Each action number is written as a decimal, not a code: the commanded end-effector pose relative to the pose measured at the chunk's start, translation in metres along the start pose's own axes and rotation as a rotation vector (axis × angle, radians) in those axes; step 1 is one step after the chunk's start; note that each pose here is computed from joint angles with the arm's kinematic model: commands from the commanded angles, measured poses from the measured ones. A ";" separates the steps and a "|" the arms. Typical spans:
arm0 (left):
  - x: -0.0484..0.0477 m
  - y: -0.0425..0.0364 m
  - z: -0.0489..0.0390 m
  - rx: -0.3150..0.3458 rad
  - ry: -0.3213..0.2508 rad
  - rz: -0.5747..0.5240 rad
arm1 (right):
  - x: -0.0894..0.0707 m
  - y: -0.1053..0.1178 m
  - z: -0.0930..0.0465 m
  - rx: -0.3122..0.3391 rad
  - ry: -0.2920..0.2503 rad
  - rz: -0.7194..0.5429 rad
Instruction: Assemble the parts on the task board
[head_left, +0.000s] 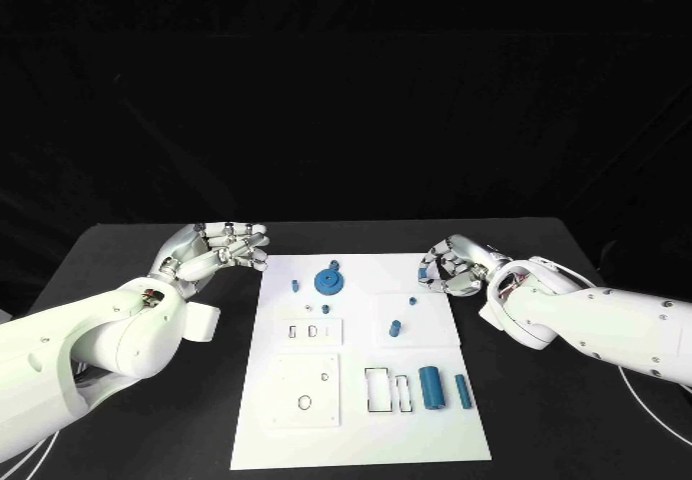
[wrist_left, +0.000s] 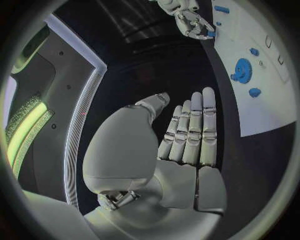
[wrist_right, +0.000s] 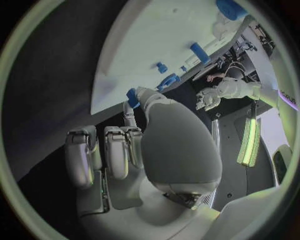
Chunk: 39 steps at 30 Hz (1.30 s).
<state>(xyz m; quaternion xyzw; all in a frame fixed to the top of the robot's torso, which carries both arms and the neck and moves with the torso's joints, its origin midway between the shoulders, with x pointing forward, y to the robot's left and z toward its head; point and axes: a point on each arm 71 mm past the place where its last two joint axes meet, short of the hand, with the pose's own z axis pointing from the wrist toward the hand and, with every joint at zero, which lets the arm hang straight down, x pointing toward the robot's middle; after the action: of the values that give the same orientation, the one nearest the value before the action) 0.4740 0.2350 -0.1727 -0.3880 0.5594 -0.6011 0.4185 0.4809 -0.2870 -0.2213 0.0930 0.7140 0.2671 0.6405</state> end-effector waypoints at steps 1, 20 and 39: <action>0.0022 -0.0011 0.0005 0.006 0.019 -0.005 | 0.001 0.013 -0.002 0.017 -0.029 0.018; 0.0038 0.0000 0.0024 0.003 0.021 -0.007 | 0.049 0.130 -0.004 -0.138 0.060 0.004; 0.0064 0.0005 0.0039 0.001 0.029 -0.010 | 0.107 0.168 -0.005 -0.166 0.132 -0.069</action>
<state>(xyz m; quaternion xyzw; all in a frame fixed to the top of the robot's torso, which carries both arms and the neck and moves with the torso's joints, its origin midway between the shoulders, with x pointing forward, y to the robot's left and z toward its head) 0.4760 0.2304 -0.1741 -0.3879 0.5622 -0.6015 0.4143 0.4242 -0.0972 -0.2284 0.0136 0.7302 0.3267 0.5999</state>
